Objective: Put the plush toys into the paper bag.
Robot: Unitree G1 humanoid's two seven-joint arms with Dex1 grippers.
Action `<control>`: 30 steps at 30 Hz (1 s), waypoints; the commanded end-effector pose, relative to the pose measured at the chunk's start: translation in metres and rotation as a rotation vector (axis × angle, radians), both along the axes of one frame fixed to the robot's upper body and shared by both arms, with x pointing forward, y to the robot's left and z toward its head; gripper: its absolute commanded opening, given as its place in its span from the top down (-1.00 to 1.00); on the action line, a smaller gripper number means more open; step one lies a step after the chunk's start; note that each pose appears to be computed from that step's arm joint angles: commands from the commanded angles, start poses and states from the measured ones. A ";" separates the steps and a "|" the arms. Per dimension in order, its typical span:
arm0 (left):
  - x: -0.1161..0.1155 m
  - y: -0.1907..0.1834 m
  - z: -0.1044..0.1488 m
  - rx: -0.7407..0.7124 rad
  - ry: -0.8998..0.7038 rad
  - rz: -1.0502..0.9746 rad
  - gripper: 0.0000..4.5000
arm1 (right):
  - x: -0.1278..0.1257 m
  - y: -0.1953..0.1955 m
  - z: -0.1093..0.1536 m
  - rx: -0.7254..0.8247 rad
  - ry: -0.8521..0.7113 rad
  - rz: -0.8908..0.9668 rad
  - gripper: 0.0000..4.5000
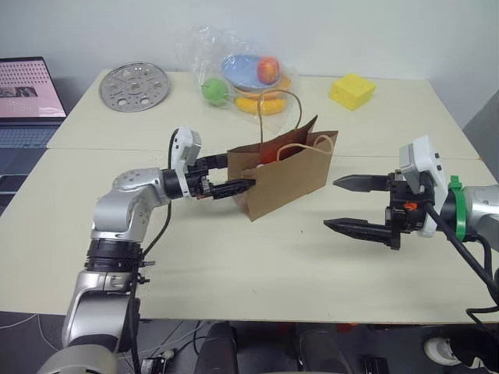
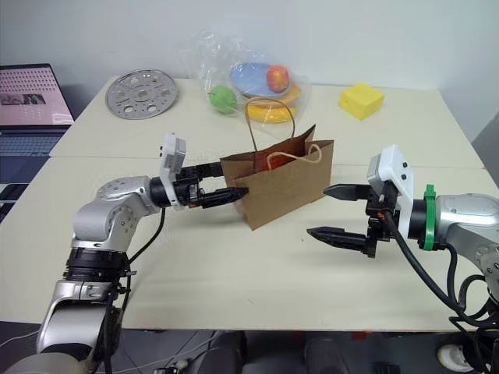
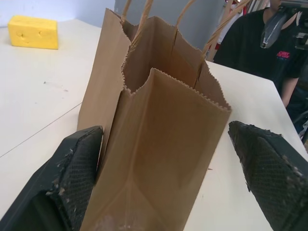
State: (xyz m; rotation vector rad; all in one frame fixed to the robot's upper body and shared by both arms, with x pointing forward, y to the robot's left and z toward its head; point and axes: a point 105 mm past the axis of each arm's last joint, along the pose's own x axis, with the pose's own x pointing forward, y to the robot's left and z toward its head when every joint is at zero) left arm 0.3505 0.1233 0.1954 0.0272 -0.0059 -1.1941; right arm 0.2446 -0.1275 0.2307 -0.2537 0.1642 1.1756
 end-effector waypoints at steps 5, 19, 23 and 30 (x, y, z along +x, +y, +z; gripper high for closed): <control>0.001 -0.008 0.009 -0.037 -0.041 0.034 -0.98 | -0.003 0.001 0.005 -0.019 -0.061 -0.002 -1.00; 0.004 -0.016 -0.004 0.032 -0.101 -0.046 0.73 | 0.007 -0.017 -0.007 -0.098 -0.221 -0.144 -1.00; -0.003 -0.018 0.003 0.026 -0.061 -0.190 0.99 | 0.001 -0.038 -0.006 -0.117 -0.230 -0.207 -1.00; -0.013 -0.022 -0.001 0.154 -0.072 -0.379 0.99 | -0.017 -0.065 -0.004 -0.141 -0.167 -0.270 -1.00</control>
